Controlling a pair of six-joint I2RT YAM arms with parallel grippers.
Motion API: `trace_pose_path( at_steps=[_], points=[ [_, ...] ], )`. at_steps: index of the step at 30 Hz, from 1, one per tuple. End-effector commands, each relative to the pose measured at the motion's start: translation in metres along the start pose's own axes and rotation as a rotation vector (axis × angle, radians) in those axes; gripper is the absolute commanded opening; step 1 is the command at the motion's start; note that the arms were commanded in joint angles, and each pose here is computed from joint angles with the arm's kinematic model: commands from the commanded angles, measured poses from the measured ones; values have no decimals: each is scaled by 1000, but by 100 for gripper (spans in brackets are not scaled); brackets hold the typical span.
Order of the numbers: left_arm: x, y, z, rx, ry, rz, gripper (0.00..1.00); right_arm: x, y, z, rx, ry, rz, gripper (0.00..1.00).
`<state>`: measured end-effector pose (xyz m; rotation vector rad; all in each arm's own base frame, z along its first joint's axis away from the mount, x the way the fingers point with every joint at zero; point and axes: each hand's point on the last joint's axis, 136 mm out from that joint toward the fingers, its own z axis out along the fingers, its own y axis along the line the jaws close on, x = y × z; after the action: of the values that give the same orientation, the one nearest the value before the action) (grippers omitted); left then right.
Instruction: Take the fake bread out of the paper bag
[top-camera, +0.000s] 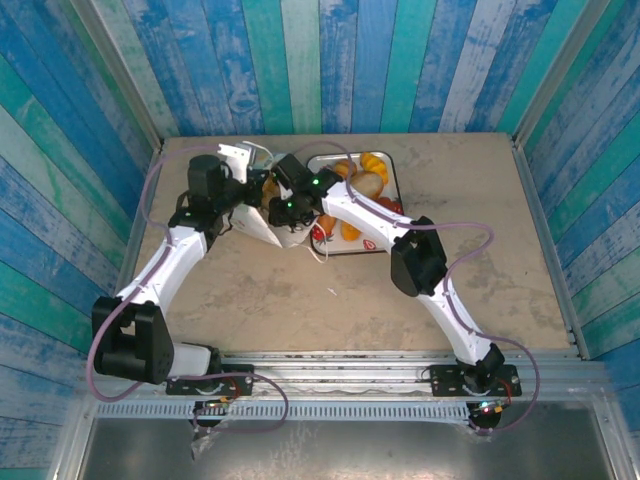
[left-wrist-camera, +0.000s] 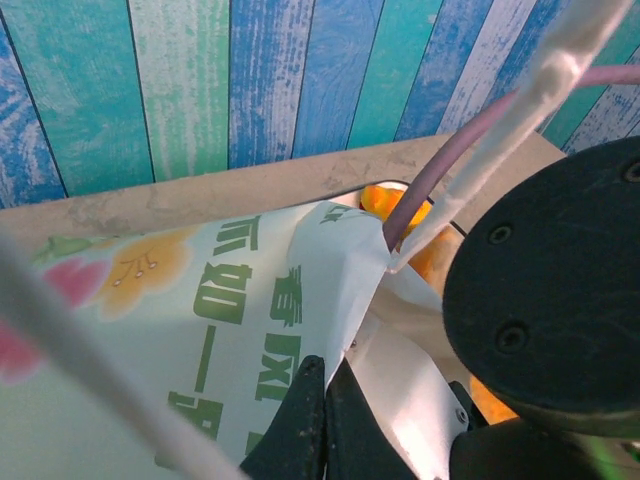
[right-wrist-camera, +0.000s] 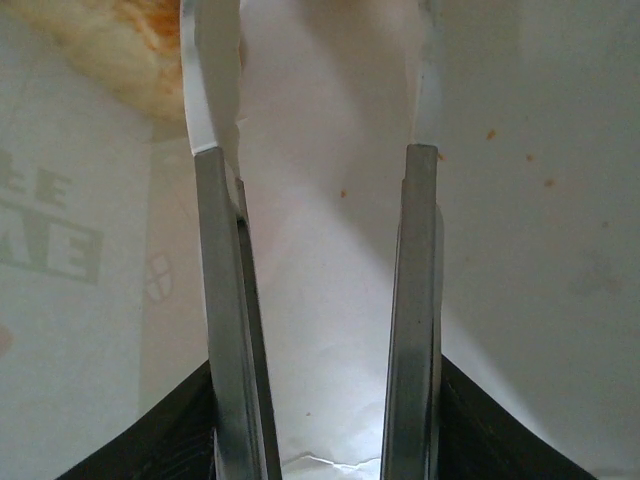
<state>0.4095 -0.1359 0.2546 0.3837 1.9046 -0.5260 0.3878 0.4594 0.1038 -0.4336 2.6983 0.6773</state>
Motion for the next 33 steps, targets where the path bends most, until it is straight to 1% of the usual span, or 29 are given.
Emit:
trace_pose_path(
  at_steps=[1,9,11,14,17,18,20,24,29,33],
  points=[
    [-2,-18,3,82,12,-9,0,-6,-11,7,31,-14,27,51],
    [7,-29,-5,131,39,-62,0,-22,4,-2,-18,-61,12,51],
    [8,-33,-5,151,43,-71,0,-25,4,-3,-12,-71,11,46],
    [7,-38,-6,180,40,-83,0,-24,-2,-2,12,-75,16,34],
    [7,-40,-8,188,42,-88,0,-22,-10,1,39,-70,24,31],
    [7,-39,-8,183,45,-87,0,-21,-12,1,45,-68,26,28],
    [7,-36,-9,165,43,-86,0,-21,-14,1,51,-68,26,22],
    [9,-27,-7,108,49,-87,0,-23,-11,-8,48,-78,15,14],
    [15,-3,-3,-23,67,-107,0,-20,-5,-23,25,-75,-1,2],
    [17,7,-3,-79,65,-108,0,-12,1,-37,-8,-62,-11,1]
  ],
)
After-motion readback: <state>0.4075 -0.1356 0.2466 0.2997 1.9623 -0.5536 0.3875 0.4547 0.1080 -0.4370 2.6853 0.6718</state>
